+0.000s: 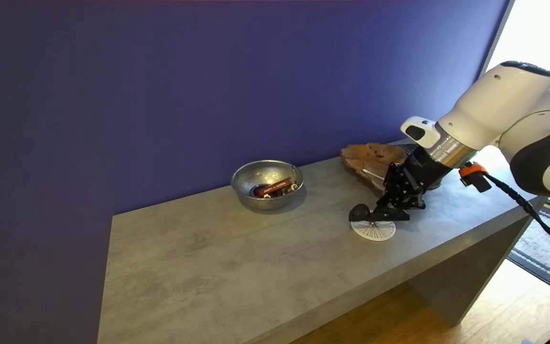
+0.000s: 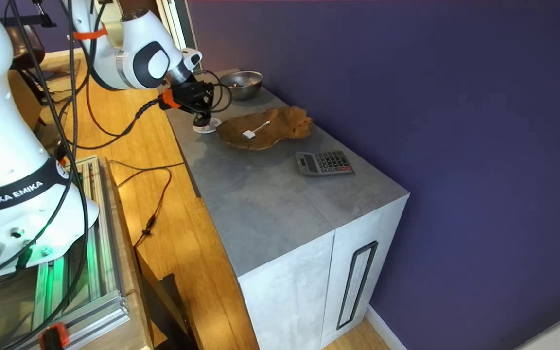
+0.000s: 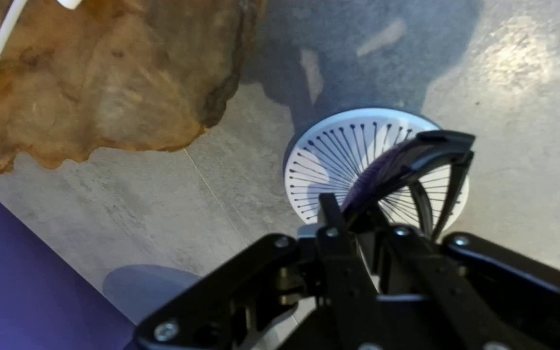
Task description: Put the sunglasses on the coaster
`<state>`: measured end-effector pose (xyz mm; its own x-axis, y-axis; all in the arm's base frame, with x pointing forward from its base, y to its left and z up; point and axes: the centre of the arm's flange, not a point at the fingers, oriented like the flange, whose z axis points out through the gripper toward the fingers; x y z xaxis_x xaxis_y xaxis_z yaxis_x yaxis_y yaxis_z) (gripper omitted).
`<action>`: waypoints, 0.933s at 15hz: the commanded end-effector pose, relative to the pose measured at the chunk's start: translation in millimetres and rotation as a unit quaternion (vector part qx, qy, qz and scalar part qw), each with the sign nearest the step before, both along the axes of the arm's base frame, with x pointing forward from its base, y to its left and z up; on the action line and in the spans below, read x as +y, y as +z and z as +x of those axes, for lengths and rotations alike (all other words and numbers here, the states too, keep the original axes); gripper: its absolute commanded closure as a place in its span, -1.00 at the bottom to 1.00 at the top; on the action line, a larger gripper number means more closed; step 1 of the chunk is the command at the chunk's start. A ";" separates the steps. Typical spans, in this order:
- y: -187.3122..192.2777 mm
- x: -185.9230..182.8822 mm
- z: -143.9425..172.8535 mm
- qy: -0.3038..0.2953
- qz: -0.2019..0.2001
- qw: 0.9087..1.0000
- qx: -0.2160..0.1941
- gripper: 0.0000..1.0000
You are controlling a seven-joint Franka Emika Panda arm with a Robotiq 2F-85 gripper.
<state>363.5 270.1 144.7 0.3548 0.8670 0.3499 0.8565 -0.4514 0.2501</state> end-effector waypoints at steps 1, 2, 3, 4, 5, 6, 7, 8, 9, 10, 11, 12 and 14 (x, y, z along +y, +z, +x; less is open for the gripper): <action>-4.1 8.6 3.6 -0.003 -0.004 1.000 -0.006 0.19; -4.9 8.9 5.0 -0.005 -0.004 1.000 -0.008 0.08; -5.5 9.1 5.9 -0.007 -0.005 1.000 -0.008 -0.08; -4.9 9.1 6.5 -0.011 -0.006 1.000 -0.011 -0.20; -3.4 9.2 5.8 -0.013 -0.004 1.000 -0.014 -0.36; 3.1 9.8 2.6 -0.013 0.008 1.000 -0.016 -0.49; 10.6 11.3 -1.5 -0.011 0.021 1.000 -0.014 -0.65; 19.3 13.2 -6.3 -0.005 0.036 0.999 -0.012 -0.78; 33.3 14.3 -14.3 0.004 0.053 0.999 -0.009 -0.90; 50.7 12.7 -25.0 0.011 0.061 0.998 -0.006 -0.98; 65.5 11.5 -32.9 0.011 0.067 0.998 -0.011 -1.00; 82.6 3.9 -41.7 0.010 0.075 0.997 -0.028 -1.00; 50.7 21.7 -22.9 0.012 0.063 0.998 -0.024 -1.00</action>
